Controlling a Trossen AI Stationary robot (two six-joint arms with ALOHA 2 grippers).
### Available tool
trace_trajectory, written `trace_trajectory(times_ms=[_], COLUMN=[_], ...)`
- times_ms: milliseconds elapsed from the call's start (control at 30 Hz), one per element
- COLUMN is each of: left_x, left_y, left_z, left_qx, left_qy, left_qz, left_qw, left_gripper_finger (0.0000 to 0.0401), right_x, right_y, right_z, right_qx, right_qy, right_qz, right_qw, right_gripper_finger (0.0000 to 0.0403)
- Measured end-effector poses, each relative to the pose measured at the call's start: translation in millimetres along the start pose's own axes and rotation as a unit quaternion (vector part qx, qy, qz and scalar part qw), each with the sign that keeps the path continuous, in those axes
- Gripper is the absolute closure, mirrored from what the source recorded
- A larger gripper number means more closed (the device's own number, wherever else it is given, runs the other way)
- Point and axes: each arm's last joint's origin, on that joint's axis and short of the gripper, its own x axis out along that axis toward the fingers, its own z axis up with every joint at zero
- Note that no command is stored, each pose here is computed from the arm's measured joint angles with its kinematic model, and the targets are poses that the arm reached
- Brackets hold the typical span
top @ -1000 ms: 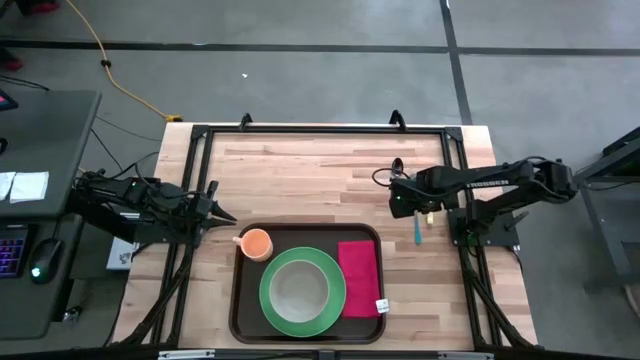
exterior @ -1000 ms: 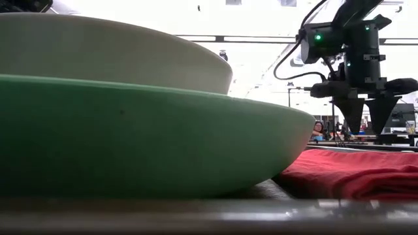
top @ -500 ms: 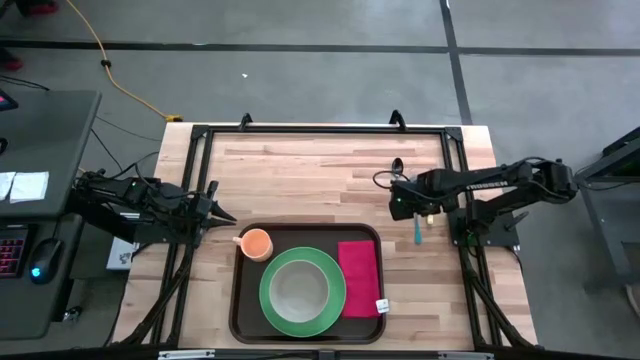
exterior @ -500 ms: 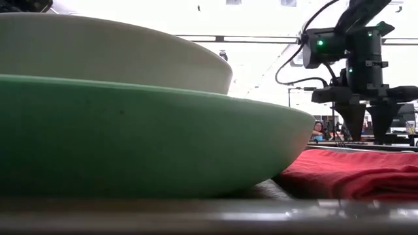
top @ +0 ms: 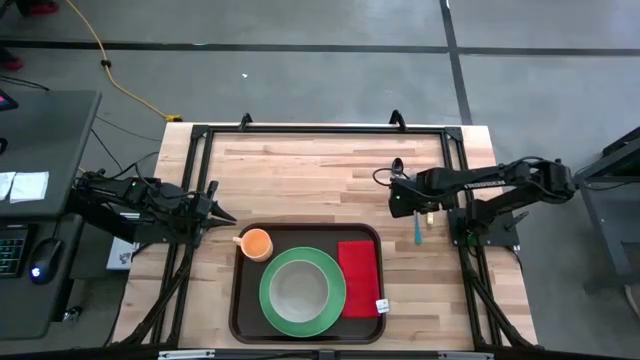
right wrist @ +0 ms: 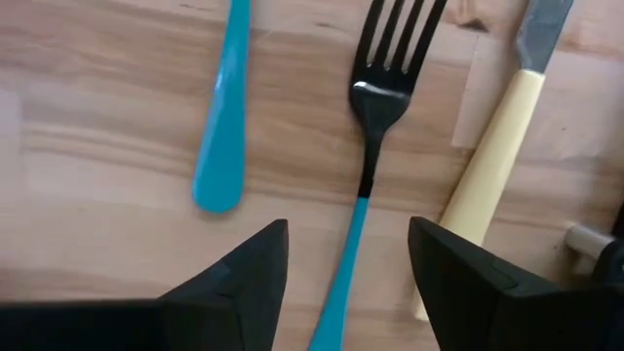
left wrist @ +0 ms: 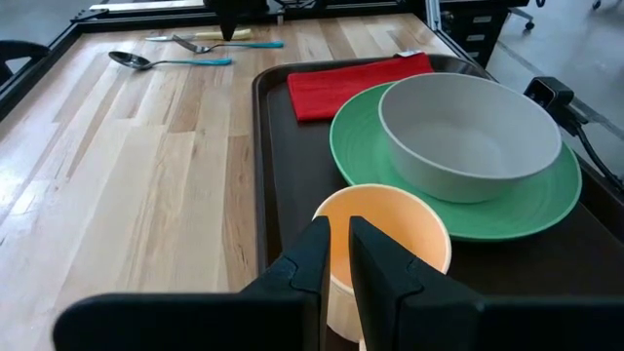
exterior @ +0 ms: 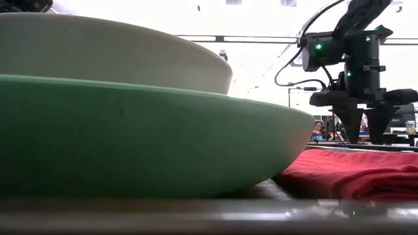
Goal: Set up tray
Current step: Put the blue fork on top of the red napkin on the brown tray
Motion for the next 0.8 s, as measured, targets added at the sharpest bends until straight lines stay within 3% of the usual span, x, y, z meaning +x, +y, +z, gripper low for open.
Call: trace_trajectory(times_ms=[800], left_x=[0.0], left_y=[0.0], left_z=[0.1], left_qx=[-0.001], left_qy=[0.000], left_qz=[-0.001], left_qw=[1.000], left_gripper_finger=[0.0327], right_x=[23.3], right_y=[0.2], right_z=[20.2], right_qx=[-0.013], right_qy=[0.028], right_qz=[-0.047], right_qw=[0.998], right_gripper_finger=[0.0233])
